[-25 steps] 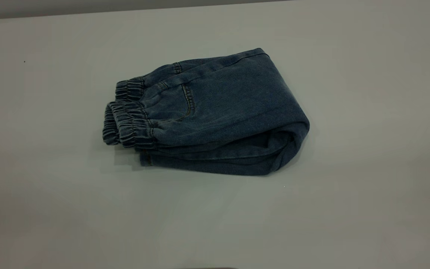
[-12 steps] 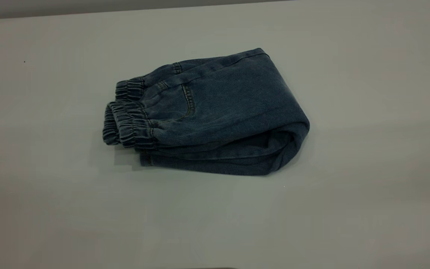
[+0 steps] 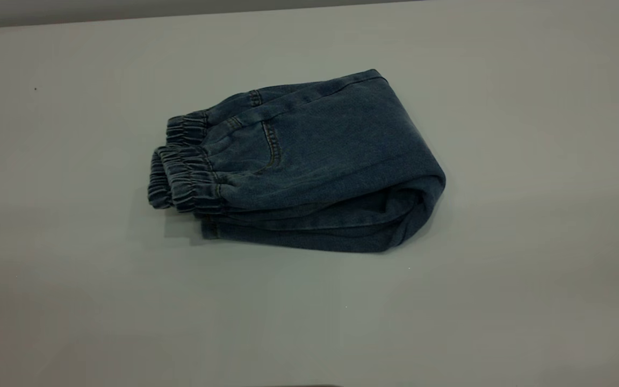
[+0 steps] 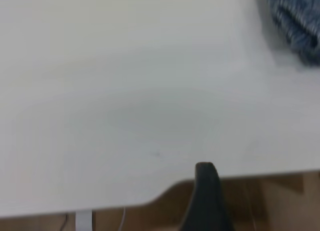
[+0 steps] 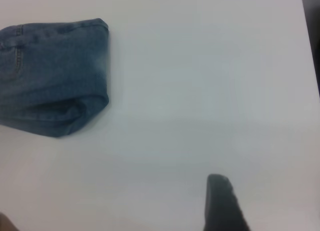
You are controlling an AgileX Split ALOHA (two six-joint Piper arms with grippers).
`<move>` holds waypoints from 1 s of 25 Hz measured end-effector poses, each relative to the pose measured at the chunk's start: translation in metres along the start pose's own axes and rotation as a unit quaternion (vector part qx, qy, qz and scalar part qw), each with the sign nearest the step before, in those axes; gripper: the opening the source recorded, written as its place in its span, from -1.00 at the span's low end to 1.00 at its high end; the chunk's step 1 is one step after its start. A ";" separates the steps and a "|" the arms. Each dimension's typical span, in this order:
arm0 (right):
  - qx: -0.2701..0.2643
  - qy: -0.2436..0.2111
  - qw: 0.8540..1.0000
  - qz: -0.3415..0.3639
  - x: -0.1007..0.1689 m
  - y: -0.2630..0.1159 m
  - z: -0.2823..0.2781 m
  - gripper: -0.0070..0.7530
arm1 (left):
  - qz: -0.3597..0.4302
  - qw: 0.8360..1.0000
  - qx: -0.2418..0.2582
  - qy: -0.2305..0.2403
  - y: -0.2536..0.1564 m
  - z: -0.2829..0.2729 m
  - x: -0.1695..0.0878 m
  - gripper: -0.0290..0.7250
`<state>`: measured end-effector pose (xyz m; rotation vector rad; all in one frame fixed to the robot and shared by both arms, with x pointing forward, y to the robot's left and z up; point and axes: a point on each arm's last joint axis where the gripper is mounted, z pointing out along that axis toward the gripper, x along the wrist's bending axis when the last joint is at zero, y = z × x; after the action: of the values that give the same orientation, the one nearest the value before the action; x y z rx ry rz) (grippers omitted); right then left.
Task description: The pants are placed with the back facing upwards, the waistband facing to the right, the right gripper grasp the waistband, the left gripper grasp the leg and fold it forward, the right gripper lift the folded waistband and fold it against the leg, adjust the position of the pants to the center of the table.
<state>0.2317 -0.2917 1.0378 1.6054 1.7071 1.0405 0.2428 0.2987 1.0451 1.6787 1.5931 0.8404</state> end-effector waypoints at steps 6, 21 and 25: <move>0.000 0.000 1.000 0.000 0.000 0.000 0.000 -0.08 | 0.001 0.999 -0.040 0.001 -0.008 -0.010 -0.001 0.39; 0.000 0.000 1.000 0.000 0.000 0.000 0.000 -0.08 | 0.001 0.999 -0.039 0.001 -0.008 -0.010 -0.001 0.39; 0.000 0.000 1.000 0.000 0.000 0.000 0.000 -0.08 | 0.001 0.999 -0.039 0.001 -0.008 -0.010 -0.001 0.39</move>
<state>0.2317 -0.2917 1.0378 1.6054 1.7071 1.0405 0.2296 0.2988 1.0442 1.6251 1.5408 0.8939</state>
